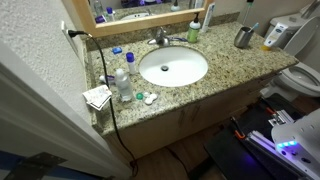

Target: Move clear bottle to the right side of the sink

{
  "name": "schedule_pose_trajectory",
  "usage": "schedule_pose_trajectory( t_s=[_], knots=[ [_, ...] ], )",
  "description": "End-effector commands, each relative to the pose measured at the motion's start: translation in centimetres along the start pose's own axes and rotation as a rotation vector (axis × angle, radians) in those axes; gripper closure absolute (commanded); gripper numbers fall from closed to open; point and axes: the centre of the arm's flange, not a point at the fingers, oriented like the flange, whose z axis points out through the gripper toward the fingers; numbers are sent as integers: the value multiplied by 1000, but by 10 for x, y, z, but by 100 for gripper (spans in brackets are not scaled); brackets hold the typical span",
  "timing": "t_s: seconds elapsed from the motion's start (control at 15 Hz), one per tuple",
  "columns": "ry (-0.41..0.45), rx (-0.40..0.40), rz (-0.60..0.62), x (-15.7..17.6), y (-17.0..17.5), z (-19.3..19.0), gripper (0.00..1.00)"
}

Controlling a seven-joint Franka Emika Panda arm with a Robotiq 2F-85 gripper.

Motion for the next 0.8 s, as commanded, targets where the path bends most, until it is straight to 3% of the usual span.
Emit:
schedule_pose_trajectory(
  t_s=[0.0, 0.07, 0.27, 0.33, 0.73],
  knots=[
    [73, -56, -184, 9, -47, -23, 0],
    [27, -33, -105, 21, -43, -18, 0],
    [53, -50, -158, 19, -54, -30, 0],
    [58, -41, -226, 30, -58, -26, 0],
    [261, -121, -543, 118, -188, -73, 0]
  ],
)
